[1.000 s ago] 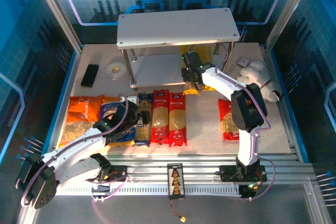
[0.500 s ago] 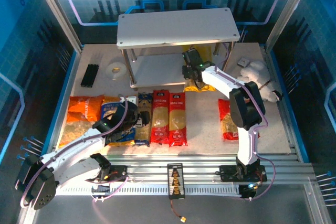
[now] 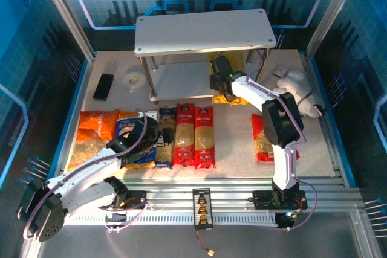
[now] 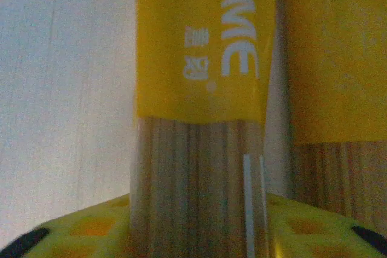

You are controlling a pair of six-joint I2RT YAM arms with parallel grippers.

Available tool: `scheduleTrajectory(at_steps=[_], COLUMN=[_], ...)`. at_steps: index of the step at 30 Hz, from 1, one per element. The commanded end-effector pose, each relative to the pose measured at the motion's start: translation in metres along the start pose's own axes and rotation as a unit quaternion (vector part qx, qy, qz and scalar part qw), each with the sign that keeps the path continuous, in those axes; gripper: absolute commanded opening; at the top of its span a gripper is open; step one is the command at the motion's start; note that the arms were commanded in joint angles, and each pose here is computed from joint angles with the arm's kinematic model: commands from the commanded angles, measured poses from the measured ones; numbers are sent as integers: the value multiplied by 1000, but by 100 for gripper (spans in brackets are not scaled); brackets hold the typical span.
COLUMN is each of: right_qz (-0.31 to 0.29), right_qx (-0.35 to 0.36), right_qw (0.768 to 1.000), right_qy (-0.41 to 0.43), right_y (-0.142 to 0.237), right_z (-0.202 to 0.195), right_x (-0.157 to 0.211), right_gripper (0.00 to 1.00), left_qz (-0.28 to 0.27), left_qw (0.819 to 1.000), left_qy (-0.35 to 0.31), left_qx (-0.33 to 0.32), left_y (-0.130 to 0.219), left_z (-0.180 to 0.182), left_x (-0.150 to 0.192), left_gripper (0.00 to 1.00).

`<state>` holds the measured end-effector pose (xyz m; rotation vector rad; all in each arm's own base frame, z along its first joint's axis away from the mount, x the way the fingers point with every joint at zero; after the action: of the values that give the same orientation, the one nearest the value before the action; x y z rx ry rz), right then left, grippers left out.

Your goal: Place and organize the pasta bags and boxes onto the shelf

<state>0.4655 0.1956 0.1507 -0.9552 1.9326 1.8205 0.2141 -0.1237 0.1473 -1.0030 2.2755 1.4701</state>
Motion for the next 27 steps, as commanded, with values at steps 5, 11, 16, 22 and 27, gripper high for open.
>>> scheduleTrajectory(at_steps=[5, 11, 16, 22, 27], right_qz=[-42, -100, -117, -94, -65], right_qx=[-11, -32, -62, -106, -143], right_qw=[999, 994, 991, 990, 987], right_qy=[-15, -14, 6, 26, 24], right_y=[17, 62, 107, 147, 165], right_z=[-10, -14, -8, 10, 21], right_x=[-13, -27, -22, 35, 86], right_gripper=[74, 75, 78, 81, 81], left_qz=[6, 10, 25, 64, 72], left_qw=[1000, 1000, 1000, 998, 997], left_qy=[-16, -12, -17, -14, -12], left_qx=[14, 15, 6, -16, -40], left_y=[4, 2, -1, -14, -25], left_z=[-5, -4, -5, -5, -2], left_x=[1, 3, 5, 15, 19], left_gripper=[78, 78, 78, 78, 79])
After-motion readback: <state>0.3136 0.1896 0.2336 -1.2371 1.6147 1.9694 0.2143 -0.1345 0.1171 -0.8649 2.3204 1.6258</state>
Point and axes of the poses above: each hand's point on the last joint's axis, 136 mm out from that joint toward the fingers, its own y axis back along the fingers, its own z axis along the line the jaws close on, x = y × z, the point moved 6 cm from there along y, back along the fingers, and after that the axes turned 15 degrees about y, right-handed, at the moved point
